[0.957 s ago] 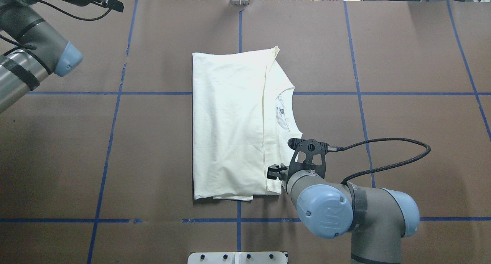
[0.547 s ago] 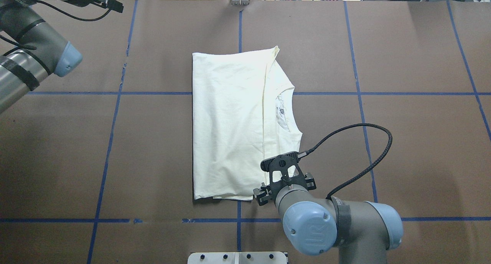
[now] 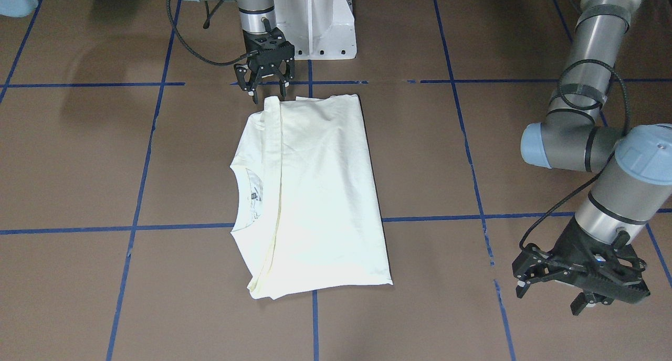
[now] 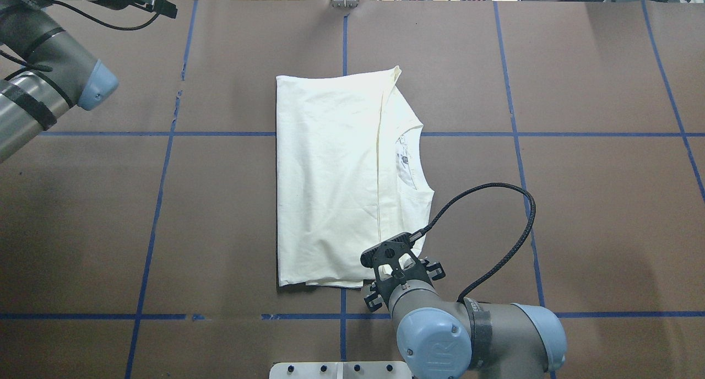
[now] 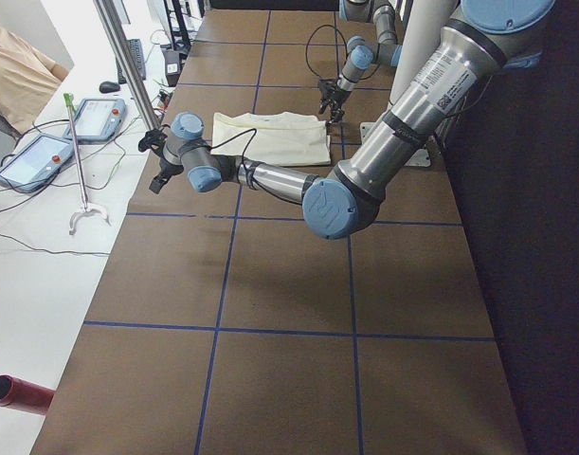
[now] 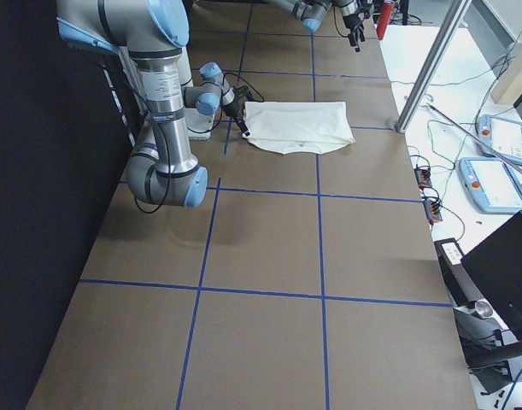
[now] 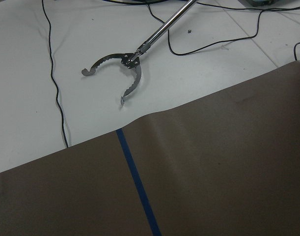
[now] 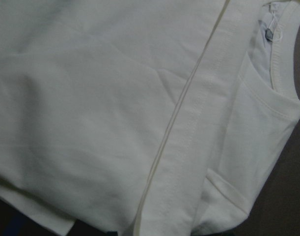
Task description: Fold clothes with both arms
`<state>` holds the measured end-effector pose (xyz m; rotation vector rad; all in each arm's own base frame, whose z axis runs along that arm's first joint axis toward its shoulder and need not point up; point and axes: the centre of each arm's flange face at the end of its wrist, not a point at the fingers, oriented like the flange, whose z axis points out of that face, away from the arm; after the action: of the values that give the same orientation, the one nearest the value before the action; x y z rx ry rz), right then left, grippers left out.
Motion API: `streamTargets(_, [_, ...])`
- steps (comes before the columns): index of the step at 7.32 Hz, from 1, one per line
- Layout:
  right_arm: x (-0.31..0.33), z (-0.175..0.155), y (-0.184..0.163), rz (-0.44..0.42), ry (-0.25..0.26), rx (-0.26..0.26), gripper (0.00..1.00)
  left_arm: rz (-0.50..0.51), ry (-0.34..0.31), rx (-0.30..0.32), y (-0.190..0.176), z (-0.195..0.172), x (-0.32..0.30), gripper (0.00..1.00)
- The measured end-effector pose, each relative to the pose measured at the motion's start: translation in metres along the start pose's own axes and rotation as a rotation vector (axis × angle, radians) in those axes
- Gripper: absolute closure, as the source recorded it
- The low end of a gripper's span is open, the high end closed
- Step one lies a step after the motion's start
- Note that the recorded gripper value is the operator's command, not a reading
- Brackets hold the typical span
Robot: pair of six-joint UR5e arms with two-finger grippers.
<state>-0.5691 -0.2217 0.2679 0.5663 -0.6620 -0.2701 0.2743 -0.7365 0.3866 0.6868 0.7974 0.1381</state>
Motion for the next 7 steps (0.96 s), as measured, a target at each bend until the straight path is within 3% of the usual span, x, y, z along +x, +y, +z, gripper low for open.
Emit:
streamTargets(3, [-0.0048, -0.0011, 0.0035, -0.032, -0.003, 0.005, 0.95, 0.000, 0.000, 0.000, -0.0001, 0.0001, 0.0000, 0.00])
streamTargets(4, [-0.0052, -0.0014, 0.0032, -0.033, -0.003, 0.007, 1.00, 0.000, 0.000, 0.000, 0.0000, 0.0002, -0.0001, 0.00])
streamTargets(7, [-0.0048, -0.0041, -0.0019, -0.014, -0.002, 0.024, 1.00, 0.000, 0.000, 0.000, -0.0002, 0.0001, 0.0001, 0.00])
